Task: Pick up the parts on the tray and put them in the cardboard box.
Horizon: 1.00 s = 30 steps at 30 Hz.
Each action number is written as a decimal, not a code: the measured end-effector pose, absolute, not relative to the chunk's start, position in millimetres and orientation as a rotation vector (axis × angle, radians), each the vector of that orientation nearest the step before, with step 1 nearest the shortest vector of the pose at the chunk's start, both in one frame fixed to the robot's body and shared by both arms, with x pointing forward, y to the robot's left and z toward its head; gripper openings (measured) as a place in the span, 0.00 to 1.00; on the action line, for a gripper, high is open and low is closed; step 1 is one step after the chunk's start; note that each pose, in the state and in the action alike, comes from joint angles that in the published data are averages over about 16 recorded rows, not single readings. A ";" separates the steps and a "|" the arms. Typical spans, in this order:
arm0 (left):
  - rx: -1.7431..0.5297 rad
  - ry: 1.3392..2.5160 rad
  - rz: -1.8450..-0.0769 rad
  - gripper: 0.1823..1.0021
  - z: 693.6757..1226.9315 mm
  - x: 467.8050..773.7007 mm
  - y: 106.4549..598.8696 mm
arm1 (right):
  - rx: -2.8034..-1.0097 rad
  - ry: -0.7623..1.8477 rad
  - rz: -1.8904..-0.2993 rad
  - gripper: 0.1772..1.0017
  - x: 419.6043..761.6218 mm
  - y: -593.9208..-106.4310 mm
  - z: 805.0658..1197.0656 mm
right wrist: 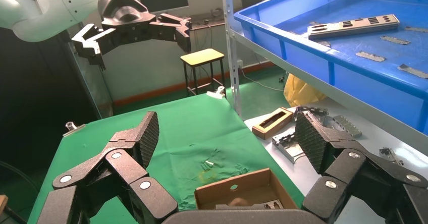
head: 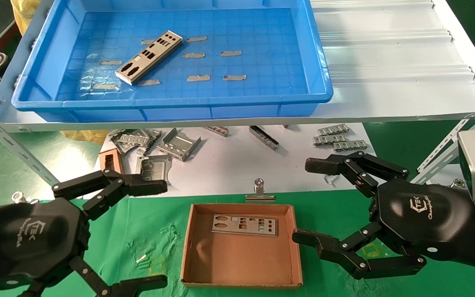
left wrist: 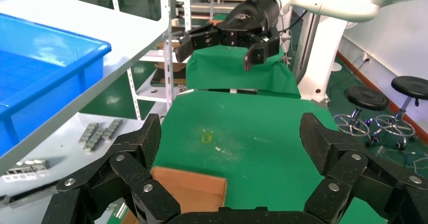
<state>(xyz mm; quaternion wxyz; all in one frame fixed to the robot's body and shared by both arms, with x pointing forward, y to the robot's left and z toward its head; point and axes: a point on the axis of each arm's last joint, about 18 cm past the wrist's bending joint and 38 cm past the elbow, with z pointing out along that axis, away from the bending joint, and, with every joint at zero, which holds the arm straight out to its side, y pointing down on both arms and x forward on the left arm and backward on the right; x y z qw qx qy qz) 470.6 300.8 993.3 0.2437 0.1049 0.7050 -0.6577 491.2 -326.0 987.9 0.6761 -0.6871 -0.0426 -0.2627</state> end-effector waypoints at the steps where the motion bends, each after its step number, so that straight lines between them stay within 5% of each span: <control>1: 0.287 1.926 -1.796 1.00 993.5 470.0 300.9 | -1.545 -0.096 -0.591 1.00 491.2 -326.0 987.9; 30: 0.279 1.925 -1.799 1.00 992.1 474.8 300.1 | -1.545 -0.096 -0.591 1.00 491.3 -326.0 987.9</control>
